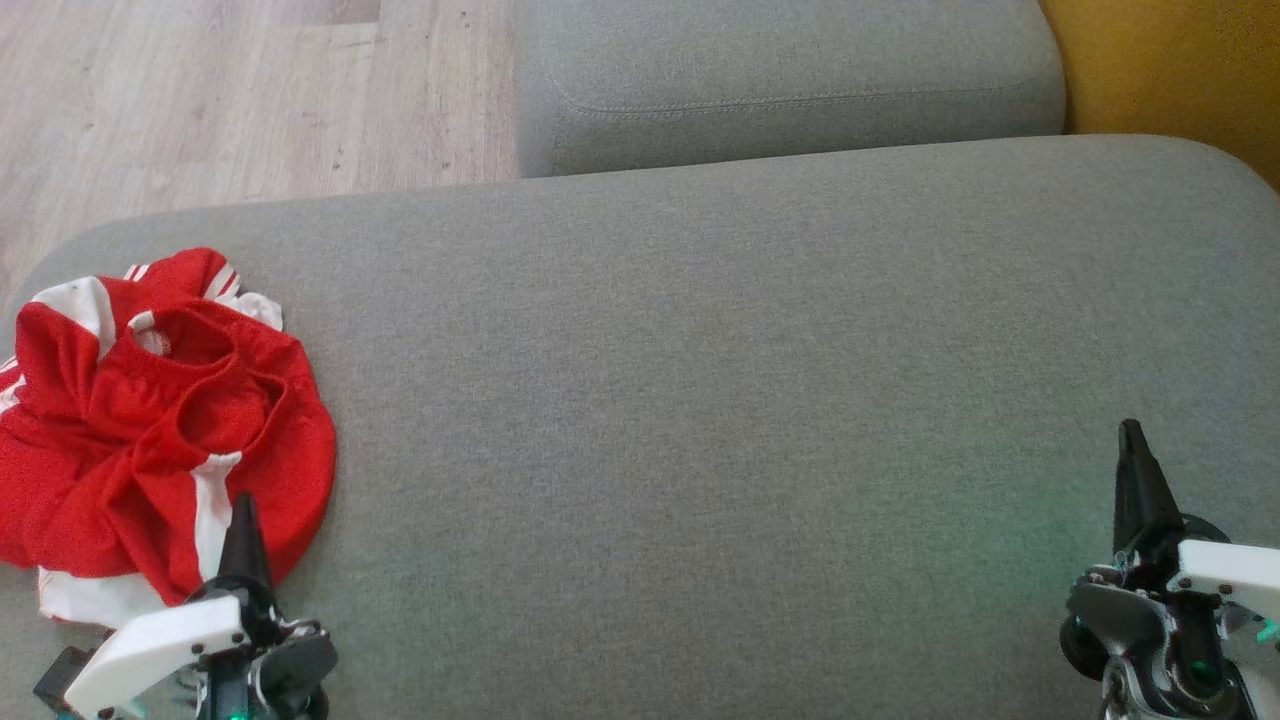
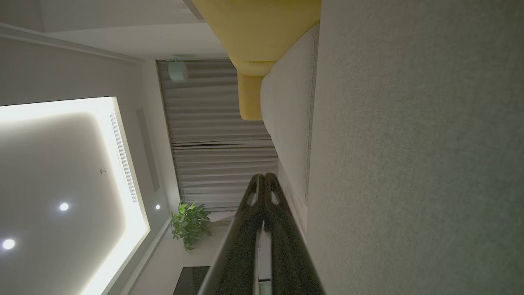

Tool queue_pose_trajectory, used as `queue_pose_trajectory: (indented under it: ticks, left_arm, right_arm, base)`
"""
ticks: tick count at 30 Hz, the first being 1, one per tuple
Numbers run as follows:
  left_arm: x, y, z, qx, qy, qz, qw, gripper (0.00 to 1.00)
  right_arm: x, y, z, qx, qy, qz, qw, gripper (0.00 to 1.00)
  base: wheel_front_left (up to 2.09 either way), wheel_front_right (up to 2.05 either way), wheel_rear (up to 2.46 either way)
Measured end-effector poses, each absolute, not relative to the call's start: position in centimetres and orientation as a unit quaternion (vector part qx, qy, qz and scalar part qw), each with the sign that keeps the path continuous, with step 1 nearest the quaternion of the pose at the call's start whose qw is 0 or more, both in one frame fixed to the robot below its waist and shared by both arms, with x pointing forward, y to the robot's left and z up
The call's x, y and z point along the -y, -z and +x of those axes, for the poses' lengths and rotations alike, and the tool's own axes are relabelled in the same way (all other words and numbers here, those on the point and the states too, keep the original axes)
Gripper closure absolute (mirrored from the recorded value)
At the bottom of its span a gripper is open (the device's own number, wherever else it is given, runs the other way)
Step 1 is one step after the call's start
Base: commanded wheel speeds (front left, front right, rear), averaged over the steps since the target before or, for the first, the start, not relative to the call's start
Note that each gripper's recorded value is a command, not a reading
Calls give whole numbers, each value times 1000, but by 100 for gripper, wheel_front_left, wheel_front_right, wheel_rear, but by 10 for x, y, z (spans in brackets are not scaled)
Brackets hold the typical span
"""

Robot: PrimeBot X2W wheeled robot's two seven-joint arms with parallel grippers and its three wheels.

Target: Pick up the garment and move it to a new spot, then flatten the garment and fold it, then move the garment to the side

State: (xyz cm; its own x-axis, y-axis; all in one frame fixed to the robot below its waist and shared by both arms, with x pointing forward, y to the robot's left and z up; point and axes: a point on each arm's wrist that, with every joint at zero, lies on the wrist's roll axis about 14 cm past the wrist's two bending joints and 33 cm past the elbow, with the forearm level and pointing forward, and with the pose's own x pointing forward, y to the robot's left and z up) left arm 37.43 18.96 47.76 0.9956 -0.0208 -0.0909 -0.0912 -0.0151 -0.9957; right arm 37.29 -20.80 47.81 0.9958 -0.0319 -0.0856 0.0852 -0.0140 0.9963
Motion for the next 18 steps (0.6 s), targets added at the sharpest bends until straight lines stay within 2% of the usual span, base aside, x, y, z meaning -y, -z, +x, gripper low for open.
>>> queue_pose_trajectory:
  ticks: [18]
  left_arm:
    - [-190,-478,374,-39,-25,-712,701,100]
  right_arm:
    - [208,-478,373,-19,42,711,702,100]
  base:
    - [0,0,0]
